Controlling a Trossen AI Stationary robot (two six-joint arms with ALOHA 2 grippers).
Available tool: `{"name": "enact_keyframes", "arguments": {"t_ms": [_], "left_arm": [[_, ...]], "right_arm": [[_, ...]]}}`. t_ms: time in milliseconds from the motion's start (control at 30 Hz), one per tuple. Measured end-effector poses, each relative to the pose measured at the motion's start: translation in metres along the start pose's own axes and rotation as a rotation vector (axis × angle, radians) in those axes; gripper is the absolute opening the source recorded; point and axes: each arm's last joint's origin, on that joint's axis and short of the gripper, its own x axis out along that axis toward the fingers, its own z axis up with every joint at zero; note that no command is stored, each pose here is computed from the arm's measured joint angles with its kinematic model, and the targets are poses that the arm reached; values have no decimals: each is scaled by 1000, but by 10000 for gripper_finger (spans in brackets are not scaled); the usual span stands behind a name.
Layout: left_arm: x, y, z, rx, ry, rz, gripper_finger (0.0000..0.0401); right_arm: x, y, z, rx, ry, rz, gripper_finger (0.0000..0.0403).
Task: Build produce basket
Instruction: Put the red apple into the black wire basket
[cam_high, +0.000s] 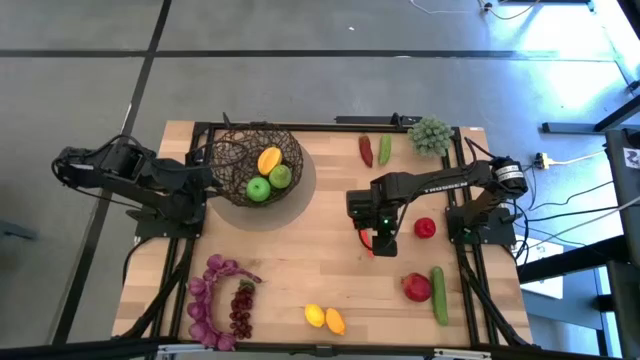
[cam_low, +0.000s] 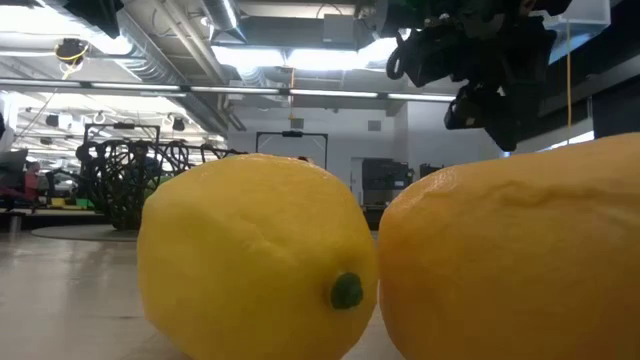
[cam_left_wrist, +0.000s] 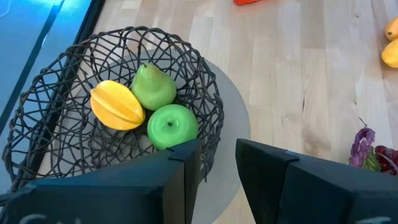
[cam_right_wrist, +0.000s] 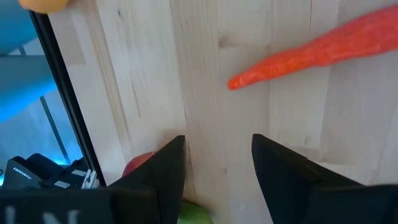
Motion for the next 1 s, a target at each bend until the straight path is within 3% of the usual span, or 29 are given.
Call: {"name": "enact_keyframes", "arguments": {"t_ms": [267,433,567,833,1000], "left_arm": [[0,0,0,0,0,0,92],[0,0,0,0,0,0,92],[0,0,0,0,0,0,92],[0,0,0,0,0,0,92],[0,0,0,0,0,0,92]], "right_arm": [[0,1,5,-21,-48,10,178],[0,1,8,26,-86,-19,178],[-1,-3,11,99,-140,-137,178],[-1,-6,7,305,-135,-205,183],[-3,-7,-3,378,-53,-244,229]]}}
